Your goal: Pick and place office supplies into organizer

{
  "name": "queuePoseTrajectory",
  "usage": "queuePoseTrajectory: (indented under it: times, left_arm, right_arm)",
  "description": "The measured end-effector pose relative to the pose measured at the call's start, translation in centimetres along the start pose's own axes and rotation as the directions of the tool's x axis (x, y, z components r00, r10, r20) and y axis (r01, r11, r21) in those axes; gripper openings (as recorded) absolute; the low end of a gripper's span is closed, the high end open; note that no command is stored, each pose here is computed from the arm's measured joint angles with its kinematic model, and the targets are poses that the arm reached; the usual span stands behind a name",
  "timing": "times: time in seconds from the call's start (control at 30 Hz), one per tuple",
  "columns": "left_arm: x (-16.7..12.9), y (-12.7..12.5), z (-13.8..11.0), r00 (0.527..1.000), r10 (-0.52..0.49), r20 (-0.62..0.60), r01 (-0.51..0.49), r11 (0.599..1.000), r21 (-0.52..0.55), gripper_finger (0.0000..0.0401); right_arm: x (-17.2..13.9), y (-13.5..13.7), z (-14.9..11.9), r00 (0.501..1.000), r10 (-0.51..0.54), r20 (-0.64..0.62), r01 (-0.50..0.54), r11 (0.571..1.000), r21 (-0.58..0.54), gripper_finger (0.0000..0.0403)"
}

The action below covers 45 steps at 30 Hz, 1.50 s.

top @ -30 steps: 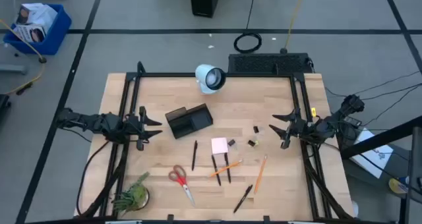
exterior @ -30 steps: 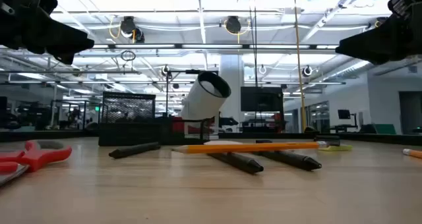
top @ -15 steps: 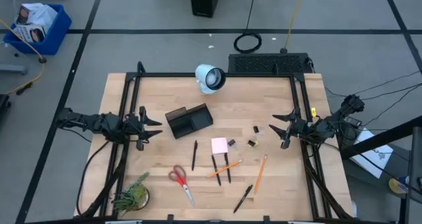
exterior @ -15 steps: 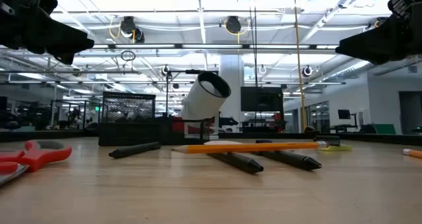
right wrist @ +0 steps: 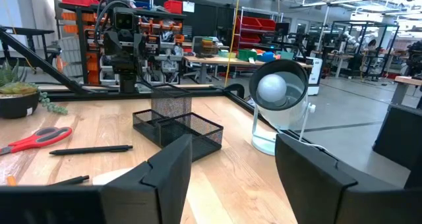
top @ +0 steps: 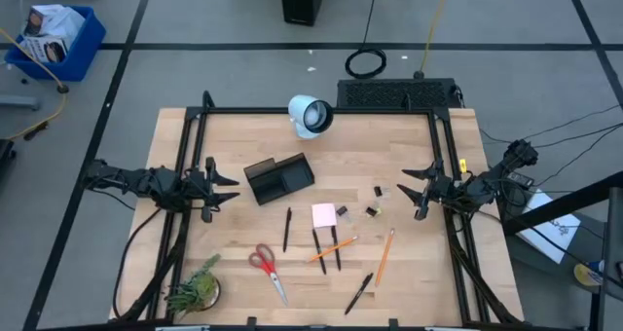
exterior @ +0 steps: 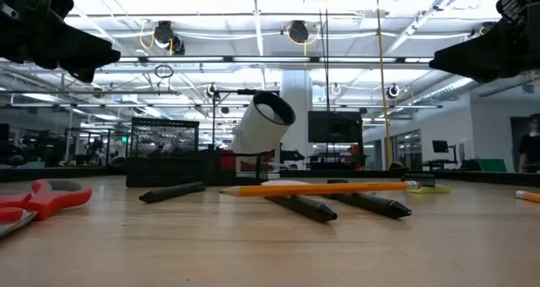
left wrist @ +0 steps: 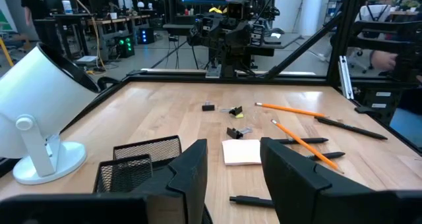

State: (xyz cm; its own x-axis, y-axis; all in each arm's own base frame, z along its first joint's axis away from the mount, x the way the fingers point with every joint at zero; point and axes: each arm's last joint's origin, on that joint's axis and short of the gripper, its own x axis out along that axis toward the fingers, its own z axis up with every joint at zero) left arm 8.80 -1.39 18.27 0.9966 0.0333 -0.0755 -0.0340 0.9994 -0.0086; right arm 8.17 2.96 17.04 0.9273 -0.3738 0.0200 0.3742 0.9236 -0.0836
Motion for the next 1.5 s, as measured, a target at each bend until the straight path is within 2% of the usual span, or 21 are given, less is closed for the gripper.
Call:
queuePoseTrajectory:
  times: [0.83,0.97,1.03,1.13,1.2,1.4,1.47,1.5]
  left_arm:
    - [0.0,0.0,0.0,1.000,0.000,0.000,0.000,1.000,0.000,0.0145]
    - [0.0,0.0,0.0,1.000,0.000,0.000,0.000,1.000,0.000,0.0145]
    - [0.0,0.0,0.0,1.000,0.000,0.000,0.000,1.000,0.000,0.0145]
    - [0.0,0.0,0.0,1.000,0.000,0.000,0.000,1.000,0.000,0.0145]
    - [0.0,0.0,0.0,1.000,0.000,0.000,0.000,1.000,0.000,0.0145]
    - [0.0,0.0,0.0,1.000,0.000,0.003,0.000,1.000,-0.001,0.0145]
    - [0.0,0.0,0.0,1.000,0.000,0.006,0.000,1.000,-0.002,0.0145]
    - [0.0,0.0,0.0,1.000,0.000,0.005,0.000,1.000,-0.001,0.0145]
  right_arm:
    - [0.0,0.0,0.0,1.000,0.000,0.000,0.000,1.000,0.001,0.0208]
    - [0.0,0.0,0.2,1.000,0.000,0.015,-0.001,1.000,0.023,0.0208]
    - [0.0,-0.1,0.7,0.999,-0.003,0.047,-0.001,0.995,0.097,0.0208]
    - [-0.1,0.0,1.1,0.996,0.037,0.076,-0.059,0.949,0.311,0.0208]
    - [0.0,0.1,1.1,0.992,0.089,0.088,-0.117,0.907,0.404,0.0208]
    - [0.1,1.0,0.6,0.965,0.256,0.064,-0.253,0.829,0.498,0.0208]
    - [0.2,1.4,0.3,0.950,0.310,0.037,-0.288,0.827,0.483,0.0208]
    - [0.3,1.6,0.1,0.944,0.330,0.015,-0.301,0.842,0.447,0.0208]
